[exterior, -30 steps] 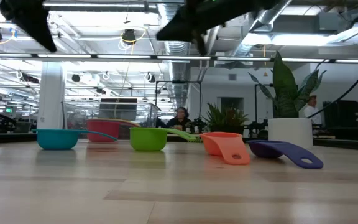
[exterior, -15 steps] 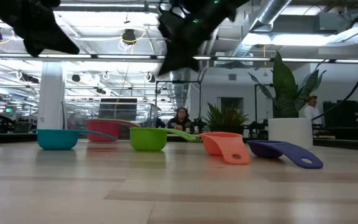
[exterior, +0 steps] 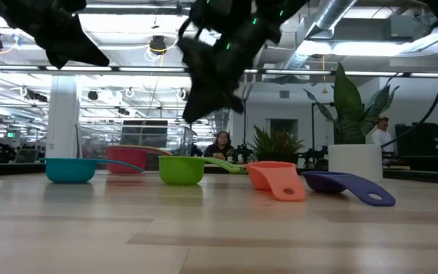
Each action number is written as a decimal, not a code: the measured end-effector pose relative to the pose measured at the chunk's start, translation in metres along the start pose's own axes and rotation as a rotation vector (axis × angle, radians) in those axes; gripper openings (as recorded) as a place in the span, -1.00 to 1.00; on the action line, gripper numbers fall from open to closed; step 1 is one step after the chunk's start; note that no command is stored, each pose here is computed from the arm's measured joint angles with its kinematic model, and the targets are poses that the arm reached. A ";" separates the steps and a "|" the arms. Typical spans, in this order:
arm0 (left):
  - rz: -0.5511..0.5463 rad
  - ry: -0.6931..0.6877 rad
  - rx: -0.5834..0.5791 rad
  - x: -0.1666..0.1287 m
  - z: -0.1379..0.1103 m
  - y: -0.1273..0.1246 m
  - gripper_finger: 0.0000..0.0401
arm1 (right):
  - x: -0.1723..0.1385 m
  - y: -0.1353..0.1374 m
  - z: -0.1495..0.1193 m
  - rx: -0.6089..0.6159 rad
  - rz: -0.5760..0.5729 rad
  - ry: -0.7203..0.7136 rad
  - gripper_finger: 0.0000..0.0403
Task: Nest measuring cups in basket
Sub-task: Stack the green measuring cup on top of the yellow measuring cup in the transparent bin
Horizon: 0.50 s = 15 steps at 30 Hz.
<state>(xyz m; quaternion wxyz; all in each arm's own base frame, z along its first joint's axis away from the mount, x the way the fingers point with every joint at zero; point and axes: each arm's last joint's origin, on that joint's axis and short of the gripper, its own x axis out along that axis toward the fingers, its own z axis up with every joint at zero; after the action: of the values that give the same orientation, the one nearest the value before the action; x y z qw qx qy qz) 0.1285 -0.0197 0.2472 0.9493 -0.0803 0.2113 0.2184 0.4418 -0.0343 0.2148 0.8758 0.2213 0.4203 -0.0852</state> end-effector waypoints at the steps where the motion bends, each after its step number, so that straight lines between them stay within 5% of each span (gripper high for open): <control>1: -0.003 0.006 0.004 0.001 0.000 0.000 -1.00 | 0.005 -0.002 -0.001 0.014 -0.001 0.011 -0.57; 15: -0.014 0.045 0.013 0.005 -0.002 0.000 -1.00 | 0.038 -0.015 -0.016 0.076 -0.048 0.100 0.12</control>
<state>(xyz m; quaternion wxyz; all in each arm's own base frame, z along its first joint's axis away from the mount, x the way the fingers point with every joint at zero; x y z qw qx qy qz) 0.1321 -0.0180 0.2436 0.9464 -0.0806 0.2332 0.2086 0.4498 -0.0393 0.1718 0.8425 0.2481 0.4652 -0.1108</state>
